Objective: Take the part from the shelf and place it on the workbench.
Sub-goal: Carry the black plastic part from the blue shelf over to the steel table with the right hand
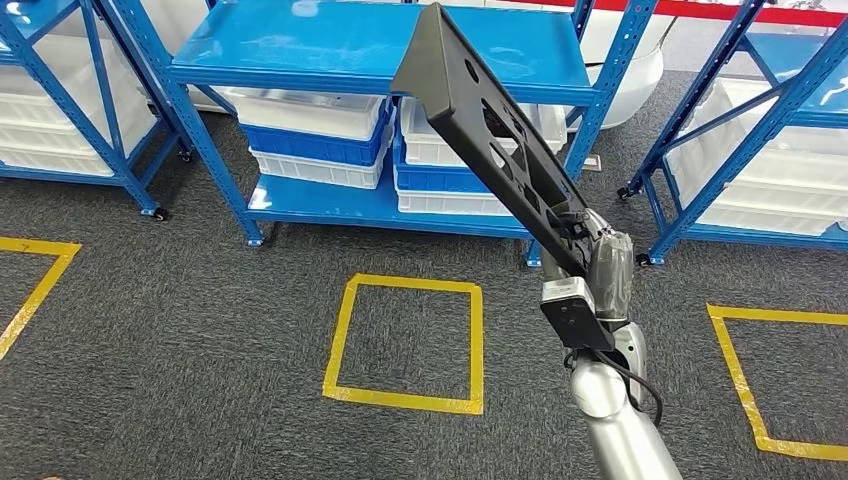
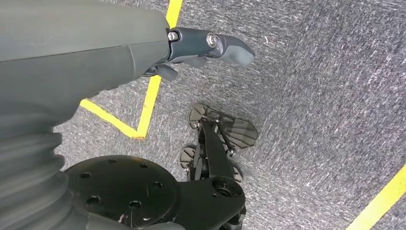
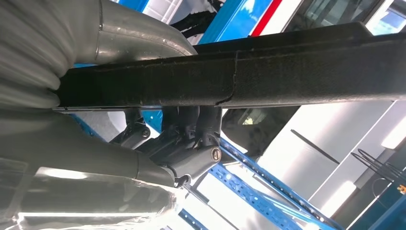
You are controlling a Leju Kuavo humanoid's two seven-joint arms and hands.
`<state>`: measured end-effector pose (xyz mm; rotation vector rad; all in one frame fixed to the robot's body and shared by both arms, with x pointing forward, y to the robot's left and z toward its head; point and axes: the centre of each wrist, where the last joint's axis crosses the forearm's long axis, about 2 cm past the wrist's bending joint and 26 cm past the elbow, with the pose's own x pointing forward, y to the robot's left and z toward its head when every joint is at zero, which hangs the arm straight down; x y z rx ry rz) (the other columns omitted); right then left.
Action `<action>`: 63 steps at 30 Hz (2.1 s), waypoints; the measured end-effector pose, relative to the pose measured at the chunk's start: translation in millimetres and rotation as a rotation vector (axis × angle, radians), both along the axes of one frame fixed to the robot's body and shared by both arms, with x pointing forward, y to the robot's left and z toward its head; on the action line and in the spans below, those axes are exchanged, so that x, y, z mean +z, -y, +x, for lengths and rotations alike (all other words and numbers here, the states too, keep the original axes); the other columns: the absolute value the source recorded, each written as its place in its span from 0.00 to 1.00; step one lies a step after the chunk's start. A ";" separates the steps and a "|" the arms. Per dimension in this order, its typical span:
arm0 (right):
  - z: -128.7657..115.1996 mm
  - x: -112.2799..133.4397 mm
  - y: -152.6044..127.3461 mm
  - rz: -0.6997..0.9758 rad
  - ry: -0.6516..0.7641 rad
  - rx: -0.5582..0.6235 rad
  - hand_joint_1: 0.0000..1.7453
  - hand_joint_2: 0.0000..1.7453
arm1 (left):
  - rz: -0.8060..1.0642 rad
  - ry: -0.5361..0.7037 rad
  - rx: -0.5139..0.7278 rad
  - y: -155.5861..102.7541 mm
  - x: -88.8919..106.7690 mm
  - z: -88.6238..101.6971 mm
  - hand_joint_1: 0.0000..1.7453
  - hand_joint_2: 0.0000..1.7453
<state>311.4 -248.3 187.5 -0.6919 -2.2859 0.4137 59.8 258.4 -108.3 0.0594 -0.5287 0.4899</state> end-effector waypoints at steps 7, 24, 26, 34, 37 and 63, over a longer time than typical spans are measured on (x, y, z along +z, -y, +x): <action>-4.7 0.6 4.4 -0.008 0.011 -0.021 1.00 1.00 | 0.000 -0.005 -0.012 -0.3 0.1 1.1 0.00 1.00; -24.3 -15.9 15.9 -0.025 -0.021 -0.057 1.00 1.00 | -0.003 -0.022 -0.044 -1.6 -0.2 -0.5 0.00 1.00; -28.7 -19.2 16.4 -0.028 -0.029 -0.061 1.00 1.00 | -0.003 -0.025 -0.048 -1.5 -0.2 -0.7 0.00 1.00; -38.3 -18.5 15.8 -0.025 -0.010 -0.064 1.00 1.00 | 0.009 -0.024 -0.042 -5.5 -0.3 0.5 0.00 1.00; -38.8 -16.4 16.7 -0.027 0.000 -0.063 1.00 1.00 | 0.007 -0.024 -0.038 -5.0 -0.2 0.5 0.00 1.00; -30.9 -7.3 2.0 0.002 0.025 0.015 1.00 1.00 | 0.010 -0.056 0.047 -7.2 -0.7 -2.2 0.00 1.00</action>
